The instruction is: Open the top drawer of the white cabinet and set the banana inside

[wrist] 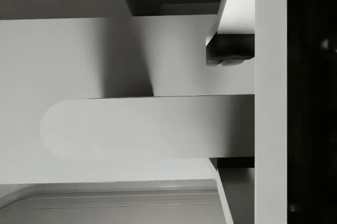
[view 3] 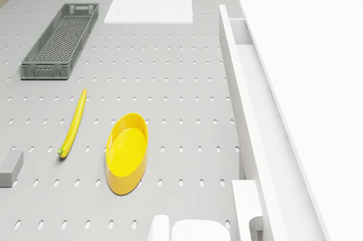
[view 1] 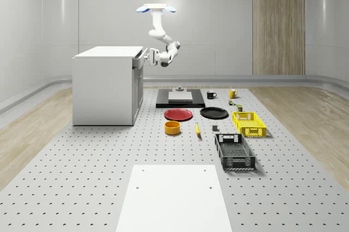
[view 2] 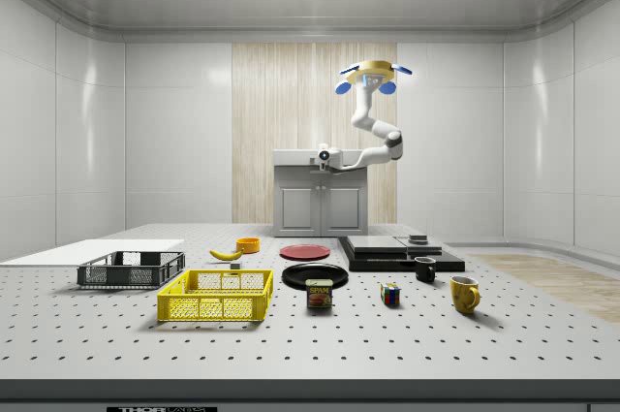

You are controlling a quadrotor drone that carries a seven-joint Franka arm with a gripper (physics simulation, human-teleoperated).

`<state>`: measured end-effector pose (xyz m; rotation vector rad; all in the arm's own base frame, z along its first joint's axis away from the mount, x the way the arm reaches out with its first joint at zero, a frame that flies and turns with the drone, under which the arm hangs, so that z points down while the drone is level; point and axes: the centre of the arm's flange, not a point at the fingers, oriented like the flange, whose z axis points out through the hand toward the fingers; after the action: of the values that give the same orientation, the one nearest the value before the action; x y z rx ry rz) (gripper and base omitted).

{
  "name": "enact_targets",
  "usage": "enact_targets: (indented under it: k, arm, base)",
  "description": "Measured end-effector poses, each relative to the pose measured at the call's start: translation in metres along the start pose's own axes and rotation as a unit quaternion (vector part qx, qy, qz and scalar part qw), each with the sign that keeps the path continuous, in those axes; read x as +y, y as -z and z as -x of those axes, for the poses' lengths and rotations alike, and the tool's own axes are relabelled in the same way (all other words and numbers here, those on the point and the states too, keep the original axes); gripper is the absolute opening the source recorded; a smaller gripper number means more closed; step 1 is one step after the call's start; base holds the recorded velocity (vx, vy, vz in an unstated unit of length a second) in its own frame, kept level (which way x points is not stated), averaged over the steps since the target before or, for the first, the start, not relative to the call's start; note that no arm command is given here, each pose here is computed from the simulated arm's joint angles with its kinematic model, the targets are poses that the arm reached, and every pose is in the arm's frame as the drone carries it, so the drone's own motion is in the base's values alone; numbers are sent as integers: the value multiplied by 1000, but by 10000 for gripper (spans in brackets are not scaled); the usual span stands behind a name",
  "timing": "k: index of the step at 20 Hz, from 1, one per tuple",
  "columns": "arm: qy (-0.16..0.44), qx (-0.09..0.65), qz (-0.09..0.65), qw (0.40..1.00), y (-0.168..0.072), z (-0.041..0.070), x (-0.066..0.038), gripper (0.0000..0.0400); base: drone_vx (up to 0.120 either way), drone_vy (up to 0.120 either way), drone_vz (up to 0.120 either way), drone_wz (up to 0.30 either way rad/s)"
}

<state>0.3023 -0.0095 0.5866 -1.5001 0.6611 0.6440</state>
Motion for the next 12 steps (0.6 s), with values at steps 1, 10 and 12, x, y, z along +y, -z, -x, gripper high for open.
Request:
enact_targets:
  k: [1,10,12]
  arm:
    - [-3,3,4,1000,7,4,-1,251]
    - [26,-3,-5,1000,48,-10,4,154]
    - [37,-4,-5,999,57,-15,6,154]
  base:
    - [0,0,0,0]
    - [0,0,0,0]
    - [0,0,0,0]
